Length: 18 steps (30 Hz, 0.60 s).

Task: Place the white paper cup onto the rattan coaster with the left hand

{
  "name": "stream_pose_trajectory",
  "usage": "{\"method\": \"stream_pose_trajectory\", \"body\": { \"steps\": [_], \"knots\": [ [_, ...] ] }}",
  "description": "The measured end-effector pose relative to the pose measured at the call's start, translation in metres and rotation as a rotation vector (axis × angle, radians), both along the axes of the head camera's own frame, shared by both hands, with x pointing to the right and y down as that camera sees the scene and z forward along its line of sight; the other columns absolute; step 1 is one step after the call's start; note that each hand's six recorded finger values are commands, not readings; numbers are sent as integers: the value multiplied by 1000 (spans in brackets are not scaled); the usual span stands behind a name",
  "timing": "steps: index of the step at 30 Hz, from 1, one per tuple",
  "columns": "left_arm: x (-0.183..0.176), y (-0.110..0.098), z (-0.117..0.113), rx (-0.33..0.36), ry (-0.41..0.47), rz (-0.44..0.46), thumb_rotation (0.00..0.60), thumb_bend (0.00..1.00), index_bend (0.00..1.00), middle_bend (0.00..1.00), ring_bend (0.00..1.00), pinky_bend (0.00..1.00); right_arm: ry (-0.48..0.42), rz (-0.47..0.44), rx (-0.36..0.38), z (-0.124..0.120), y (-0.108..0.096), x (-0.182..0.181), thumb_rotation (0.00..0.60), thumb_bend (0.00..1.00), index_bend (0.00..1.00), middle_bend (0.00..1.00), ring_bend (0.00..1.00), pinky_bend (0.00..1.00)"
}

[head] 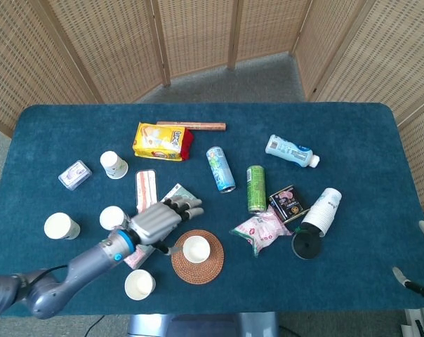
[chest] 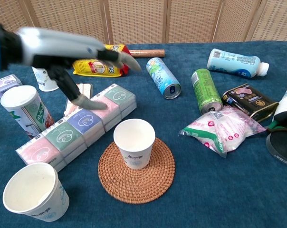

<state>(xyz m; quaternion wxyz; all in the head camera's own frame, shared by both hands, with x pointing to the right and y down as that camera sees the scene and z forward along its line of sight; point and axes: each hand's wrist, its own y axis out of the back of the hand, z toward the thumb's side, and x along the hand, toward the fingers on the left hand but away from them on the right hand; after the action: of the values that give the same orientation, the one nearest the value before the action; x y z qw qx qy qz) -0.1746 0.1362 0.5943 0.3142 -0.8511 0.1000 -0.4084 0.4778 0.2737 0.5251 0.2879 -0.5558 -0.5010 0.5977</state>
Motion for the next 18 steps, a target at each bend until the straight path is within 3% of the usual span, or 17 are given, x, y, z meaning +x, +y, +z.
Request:
{"method": "stream_pose_trajectory", "body": {
  "steps": [9,14,18],
  "knots": [
    [-82,-16,-38,128,-14,-249,464,362,0,0,0,0,-2,-39,2,9,-16,-12,600,219,0,0,0,0],
    [-129,-8,-56,207,-25,-386,457,363,0,0,0,0,-8,-74,12,14,-25,-25,600,220,0,0,0,0],
    [-172,11,-71,268,-55,-503,461,363,0,0,0,0,5,-107,5,16,-27,-32,600,221,0,0,0,0]
  ]
}}
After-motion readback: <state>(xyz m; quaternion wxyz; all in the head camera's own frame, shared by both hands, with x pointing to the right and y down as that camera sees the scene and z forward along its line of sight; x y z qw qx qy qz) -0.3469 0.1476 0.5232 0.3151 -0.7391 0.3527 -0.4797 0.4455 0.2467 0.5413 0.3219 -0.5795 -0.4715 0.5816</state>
